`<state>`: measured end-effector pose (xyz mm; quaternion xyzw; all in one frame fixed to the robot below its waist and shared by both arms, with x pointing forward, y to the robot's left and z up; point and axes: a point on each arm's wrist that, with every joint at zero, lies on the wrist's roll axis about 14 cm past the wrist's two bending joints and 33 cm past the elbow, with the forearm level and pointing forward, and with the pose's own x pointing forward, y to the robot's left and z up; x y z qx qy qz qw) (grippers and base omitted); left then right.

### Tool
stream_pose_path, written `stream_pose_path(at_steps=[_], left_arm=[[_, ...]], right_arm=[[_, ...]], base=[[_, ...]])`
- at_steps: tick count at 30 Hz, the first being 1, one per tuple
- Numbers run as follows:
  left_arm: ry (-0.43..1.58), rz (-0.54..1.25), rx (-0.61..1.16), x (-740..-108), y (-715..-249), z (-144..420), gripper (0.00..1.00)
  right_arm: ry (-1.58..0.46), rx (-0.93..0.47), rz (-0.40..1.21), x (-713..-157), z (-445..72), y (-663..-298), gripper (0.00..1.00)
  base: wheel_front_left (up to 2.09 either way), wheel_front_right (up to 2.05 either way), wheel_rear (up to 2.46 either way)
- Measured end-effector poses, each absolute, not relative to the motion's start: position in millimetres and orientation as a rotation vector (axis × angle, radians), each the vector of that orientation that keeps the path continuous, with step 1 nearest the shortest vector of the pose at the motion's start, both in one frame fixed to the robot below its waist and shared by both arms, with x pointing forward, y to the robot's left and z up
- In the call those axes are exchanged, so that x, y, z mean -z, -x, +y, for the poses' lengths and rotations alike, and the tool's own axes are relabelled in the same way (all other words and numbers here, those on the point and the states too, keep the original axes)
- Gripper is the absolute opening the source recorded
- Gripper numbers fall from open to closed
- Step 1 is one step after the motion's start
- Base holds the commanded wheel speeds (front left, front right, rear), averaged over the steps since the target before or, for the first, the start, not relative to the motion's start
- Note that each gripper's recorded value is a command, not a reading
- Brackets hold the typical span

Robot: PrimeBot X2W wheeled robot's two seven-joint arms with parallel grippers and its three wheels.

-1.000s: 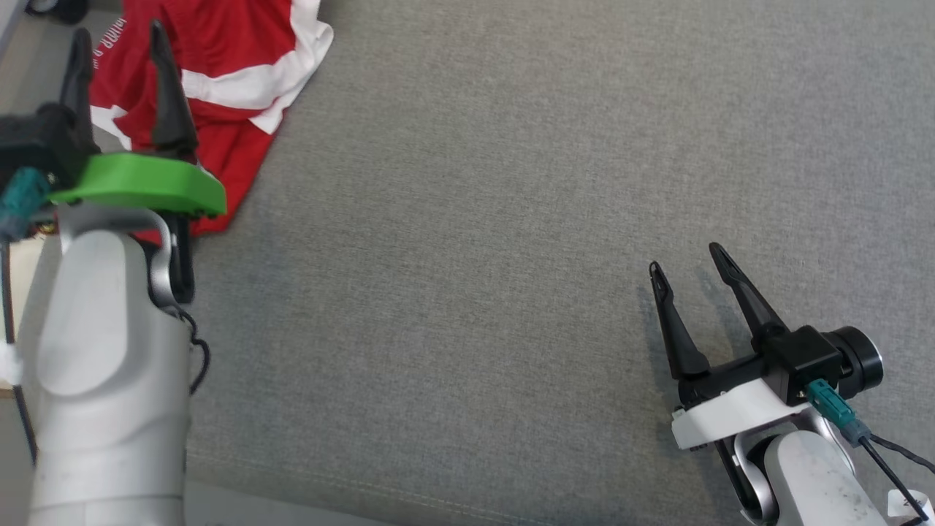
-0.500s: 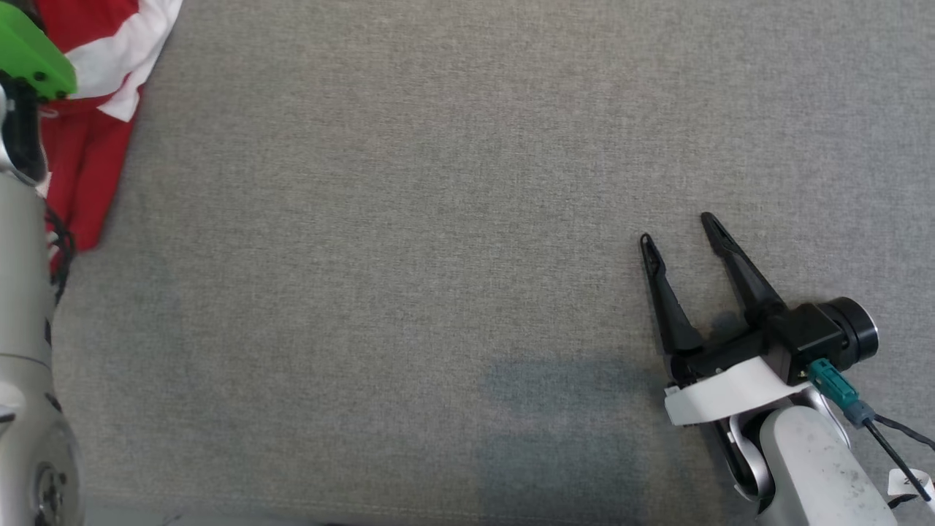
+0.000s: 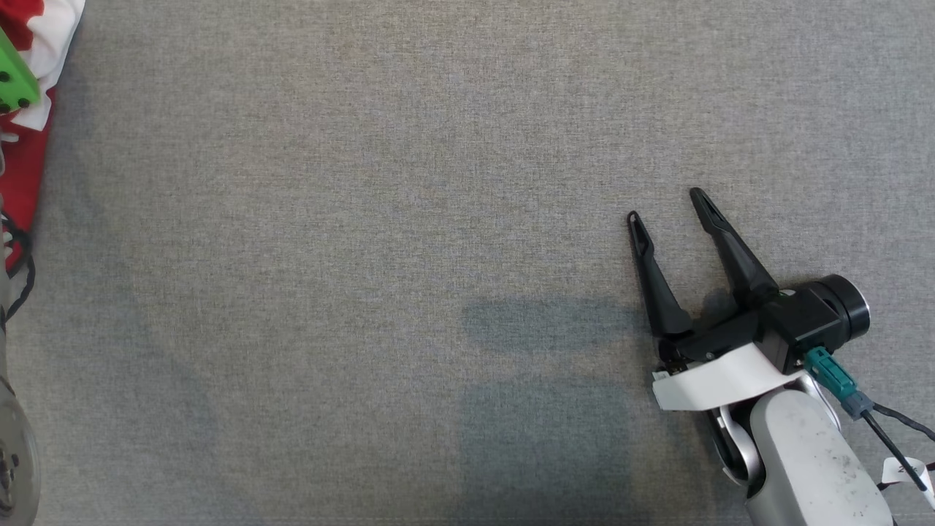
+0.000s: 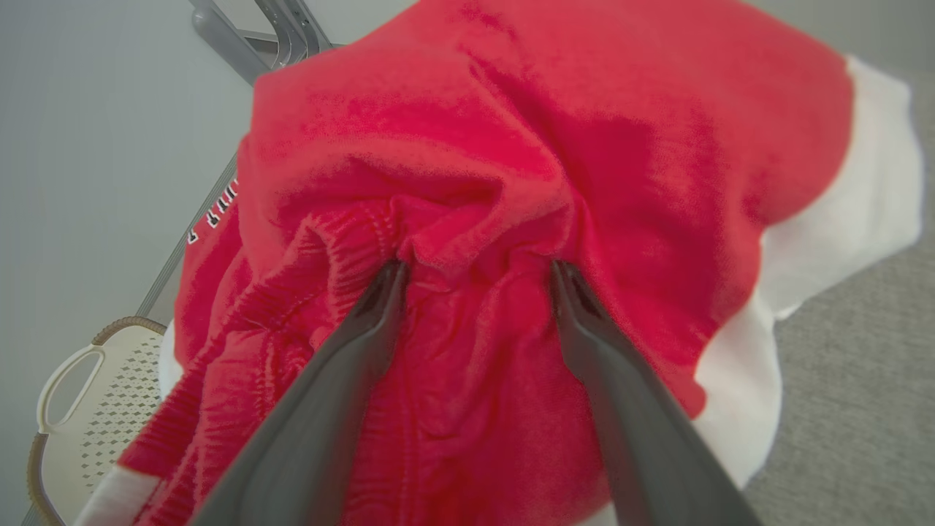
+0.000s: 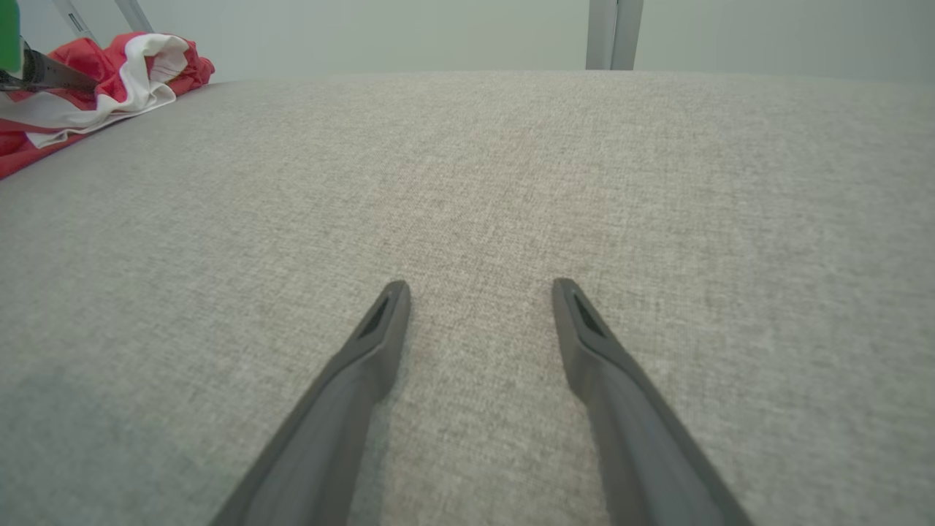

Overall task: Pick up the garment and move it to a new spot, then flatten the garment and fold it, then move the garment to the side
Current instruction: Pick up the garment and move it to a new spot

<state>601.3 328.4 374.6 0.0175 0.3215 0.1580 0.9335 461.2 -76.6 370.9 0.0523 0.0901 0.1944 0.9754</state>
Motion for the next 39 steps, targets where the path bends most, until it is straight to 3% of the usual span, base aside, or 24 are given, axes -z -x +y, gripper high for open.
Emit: stream_pose_path(at_steps=[2, 3, 4, 18, 32, 39], left_arm=[[-0.032, 0.675, -0.312, -371.6, -599.1, 326.5, 1.0], [-0.032, 0.672, -0.305, -371.9, -598.8, 325.7, 0.81], [-0.031, 0.651, -0.303, -374.1, -599.6, 325.4, 0.0], [-0.064, 0.203, -0.228, -478.4, -610.1, 316.1, 0.0], [0.011, -0.16, -0.013, -629.1, -595.7, 236.1, 0.0], [0.041, -0.295, 0.171, -707.0, -572.1, 156.3, 0.0]], right_arm=[[-0.107, -0.392, 0.181, -371.4, -76.2, -461.3, 1.0], [-0.108, -0.392, 0.181, -371.8, -76.0, -461.4, 1.0], [-0.11, -0.392, 0.18, -372.3, -75.8, -461.5, 1.0], [-0.124, -0.39, 0.141, -403.6, -71.7, -450.3, 1.0], [-0.136, -0.374, 0.06, -454.0, -73.2, -411.6, 1.0], [-0.135, -0.321, 0.006, -479.1, -90.8, -381.8, 1.0]], base=[[0.0, 0.0, 0.0], [0.0, 0.0, 0.0], [0.0, 0.0, 0.0], [0.0, 0.0, 0.0], [0.0, 0.0, 0.0], [0.0, 0.0, 0.0]])
